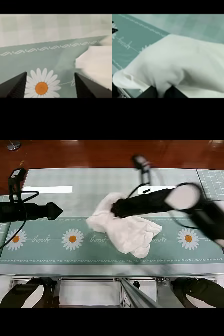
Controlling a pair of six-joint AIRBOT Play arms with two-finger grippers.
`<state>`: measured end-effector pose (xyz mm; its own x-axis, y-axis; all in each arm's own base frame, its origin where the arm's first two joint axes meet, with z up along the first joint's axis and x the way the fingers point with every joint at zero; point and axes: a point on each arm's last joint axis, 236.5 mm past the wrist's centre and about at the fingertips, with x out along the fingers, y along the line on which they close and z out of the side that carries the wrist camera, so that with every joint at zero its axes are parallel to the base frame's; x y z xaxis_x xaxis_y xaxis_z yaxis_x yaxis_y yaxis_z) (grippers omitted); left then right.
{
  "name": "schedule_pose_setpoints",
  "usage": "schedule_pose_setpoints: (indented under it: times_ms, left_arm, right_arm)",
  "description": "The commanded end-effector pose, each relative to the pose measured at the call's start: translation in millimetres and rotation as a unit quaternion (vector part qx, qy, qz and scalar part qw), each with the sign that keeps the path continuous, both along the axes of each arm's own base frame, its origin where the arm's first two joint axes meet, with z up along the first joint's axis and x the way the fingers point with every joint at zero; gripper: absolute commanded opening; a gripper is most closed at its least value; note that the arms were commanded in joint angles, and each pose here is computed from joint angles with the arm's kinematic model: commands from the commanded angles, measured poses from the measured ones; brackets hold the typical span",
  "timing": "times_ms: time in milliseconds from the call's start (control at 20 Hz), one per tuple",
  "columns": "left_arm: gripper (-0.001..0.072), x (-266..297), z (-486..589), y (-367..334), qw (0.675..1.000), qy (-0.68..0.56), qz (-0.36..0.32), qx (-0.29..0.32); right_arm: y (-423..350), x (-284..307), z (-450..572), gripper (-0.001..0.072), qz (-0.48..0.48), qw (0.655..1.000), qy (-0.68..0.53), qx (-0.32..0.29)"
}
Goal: Fold the shirts.
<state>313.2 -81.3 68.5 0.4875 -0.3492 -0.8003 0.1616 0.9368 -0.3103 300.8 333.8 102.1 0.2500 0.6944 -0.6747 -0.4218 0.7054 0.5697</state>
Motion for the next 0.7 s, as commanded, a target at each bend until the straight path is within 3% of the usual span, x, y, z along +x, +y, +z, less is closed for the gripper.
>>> schedule_pose_setpoints:
  times_ms: [0, 50, 100, 300, 400, 450, 550, 650]
  left_arm:
    - [0.0701, 0.3, -0.2, -0.1, 1.000, 0.003, 0.007, -0.004]
    - [0.0702, 0.3, -0.2, -0.1, 1.000, 0.003, 0.007, -0.004]
    - [0.0702, -1.2, -0.9, -0.5, 1.000, 0.008, 0.010, -0.007]
    - [0.0702, -30.2, -12.1, -10.0, 0.997, 0.074, -0.010, -0.019]
    - [0.0702, -43.2, -26.9, 12.3, 0.994, 0.100, -0.020, 0.038]
    - [0.0702, -46.7, -38.7, 33.5, 0.991, 0.121, 0.020, 0.057]
    - [0.0701, -59.6, -62.5, 30.7, 0.986, 0.161, 0.047, 0.001]
    - [0.0701, -79.8, -95.8, 1.0, 0.973, 0.206, 0.052, -0.088]
  right_arm:
    - [75.2, -13.4, -93.7, 0.0032, 0.009, 0.995, 0.098, 0.002]
    - [85.3, -17.1, -106.1, 0.0197, 0.019, 0.992, 0.127, 0.005]
    - [93.1, -23.4, -110.4, 0.0633, 0.042, 0.987, 0.152, 0.010]
    - [22.3, 6.4, -73.0, 0.0619, 0.088, 0.983, 0.158, -0.023]
    - [-70.8, 26.0, -52.4, 0.0619, 0.049, 0.985, 0.140, -0.091]
    - [-121.1, 29.4, -46.3, 0.0619, 0.011, 0.982, 0.131, -0.133]
    - [-213.6, 20.4, -43.8, 0.0618, -0.085, 0.973, 0.107, -0.184]
    - [-265.9, -7.5, -64.2, 0.0618, -0.189, 0.963, 0.112, -0.157]
